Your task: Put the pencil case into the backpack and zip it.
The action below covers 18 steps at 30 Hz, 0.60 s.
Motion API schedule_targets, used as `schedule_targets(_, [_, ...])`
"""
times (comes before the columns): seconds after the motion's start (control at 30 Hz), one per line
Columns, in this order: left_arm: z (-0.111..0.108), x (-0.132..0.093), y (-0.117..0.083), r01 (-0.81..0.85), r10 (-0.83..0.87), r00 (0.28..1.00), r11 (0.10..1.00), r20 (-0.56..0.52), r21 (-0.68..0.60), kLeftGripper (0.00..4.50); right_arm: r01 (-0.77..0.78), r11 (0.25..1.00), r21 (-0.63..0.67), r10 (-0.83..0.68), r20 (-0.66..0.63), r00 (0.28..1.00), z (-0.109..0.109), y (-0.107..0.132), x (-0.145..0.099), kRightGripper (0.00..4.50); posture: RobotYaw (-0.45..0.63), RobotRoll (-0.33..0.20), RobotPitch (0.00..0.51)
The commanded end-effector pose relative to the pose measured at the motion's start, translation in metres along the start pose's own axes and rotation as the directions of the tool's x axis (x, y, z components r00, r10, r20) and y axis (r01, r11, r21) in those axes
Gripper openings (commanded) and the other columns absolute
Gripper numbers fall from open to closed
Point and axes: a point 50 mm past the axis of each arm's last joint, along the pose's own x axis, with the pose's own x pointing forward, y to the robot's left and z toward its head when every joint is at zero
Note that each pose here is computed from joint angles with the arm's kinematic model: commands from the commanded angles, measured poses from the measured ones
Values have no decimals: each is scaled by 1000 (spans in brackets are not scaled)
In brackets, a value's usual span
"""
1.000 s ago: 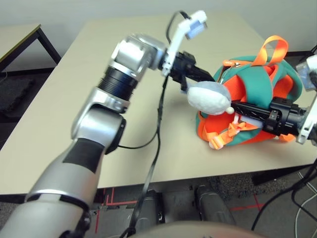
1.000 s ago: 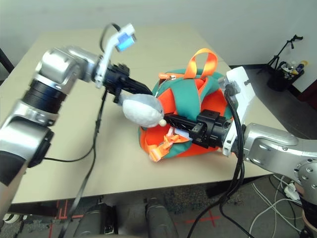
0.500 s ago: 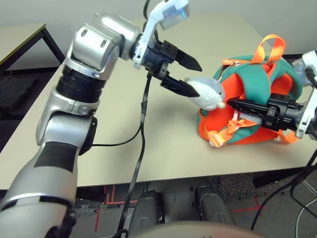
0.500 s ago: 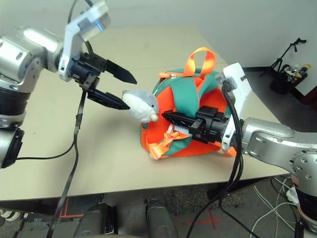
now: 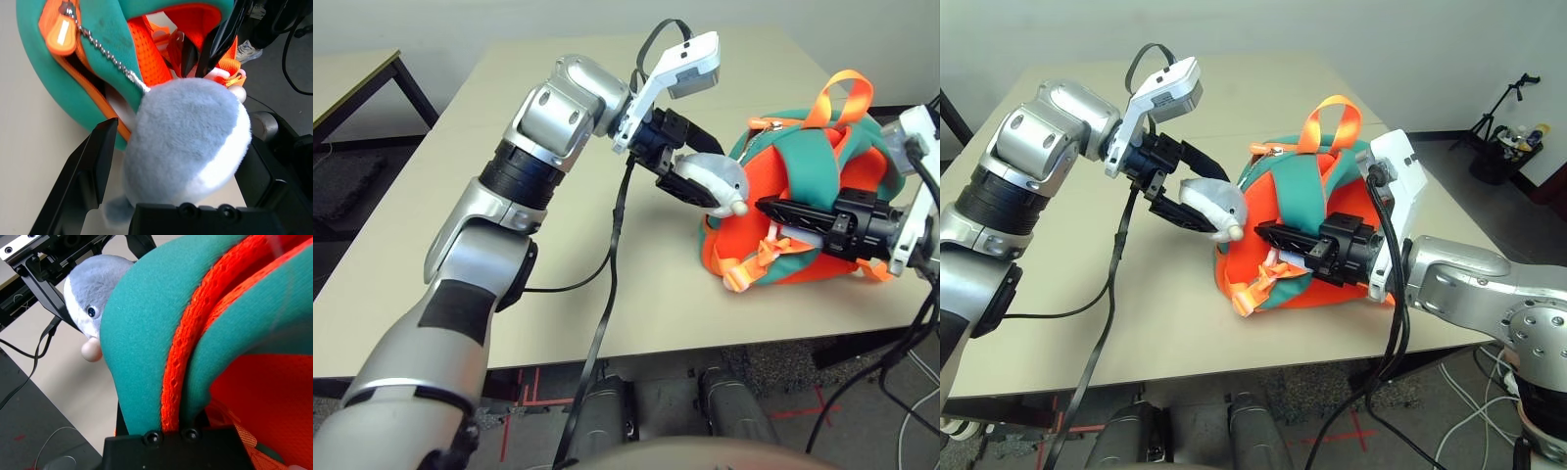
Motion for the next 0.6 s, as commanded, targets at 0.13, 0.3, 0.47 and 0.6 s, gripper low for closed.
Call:
schedule_targets(0.13, [-3,-7,-4,-12,13,1000,999,18,-41,4500,-53,998,-14,53,25,998,2,8,1,90,-138,0,26])
schedule_targets(0.3, [-6,-12,-9,-17,17,1000,998,7,-66,4500,-57,998,-17,57,18,998,4,6,2,90,-118,0,29])
schedule_targets(0.47, [-8,-5,-12,-10,11,1000,998,15,-60,4500,-65,998,-19,65,16,998,5,6,3,90,-117,0,31])
schedule_targets(0.6, [-10,0,-12,-1,2,1000,998,19,-64,4500,-68,998,-20,68,17,998,5,6,4,90,-125,0,32])
